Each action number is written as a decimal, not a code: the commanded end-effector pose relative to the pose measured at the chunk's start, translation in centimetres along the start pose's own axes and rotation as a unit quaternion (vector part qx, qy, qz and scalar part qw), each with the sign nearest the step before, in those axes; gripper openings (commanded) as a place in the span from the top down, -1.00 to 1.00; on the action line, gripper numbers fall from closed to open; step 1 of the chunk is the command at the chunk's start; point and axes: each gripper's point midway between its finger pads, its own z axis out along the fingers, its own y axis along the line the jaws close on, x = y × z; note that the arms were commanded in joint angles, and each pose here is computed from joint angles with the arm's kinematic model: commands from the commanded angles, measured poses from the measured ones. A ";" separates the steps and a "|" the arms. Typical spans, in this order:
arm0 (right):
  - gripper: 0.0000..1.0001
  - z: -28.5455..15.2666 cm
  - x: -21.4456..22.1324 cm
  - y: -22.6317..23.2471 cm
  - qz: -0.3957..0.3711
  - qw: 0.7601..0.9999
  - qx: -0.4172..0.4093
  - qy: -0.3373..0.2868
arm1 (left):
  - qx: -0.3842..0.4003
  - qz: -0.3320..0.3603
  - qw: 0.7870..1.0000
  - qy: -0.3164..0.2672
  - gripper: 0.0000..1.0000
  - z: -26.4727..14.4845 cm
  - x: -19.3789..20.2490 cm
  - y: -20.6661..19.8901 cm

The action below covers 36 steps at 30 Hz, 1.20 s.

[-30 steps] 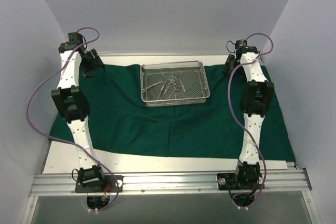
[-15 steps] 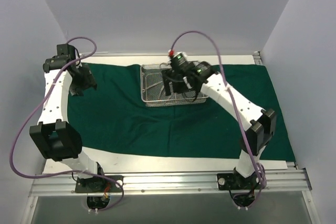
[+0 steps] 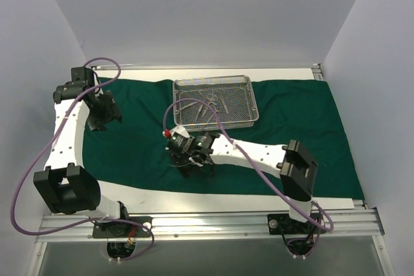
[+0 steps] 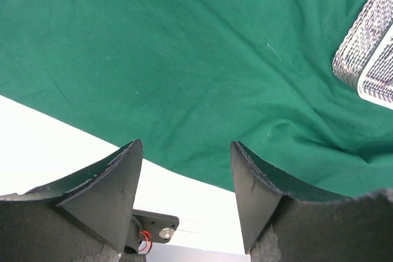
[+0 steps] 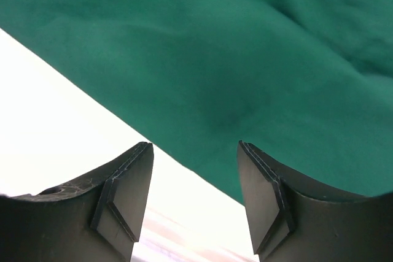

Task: Open and lay out the surgical kit
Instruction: Smooth out the surgical kit at the center of the board.

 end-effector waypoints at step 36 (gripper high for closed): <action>-0.48 -0.8 0.8 0.0 -0.007 0.999 0.033 -0.006 | 0.016 0.015 1.000 0.020 -0.35 1.3 1.8 -0.2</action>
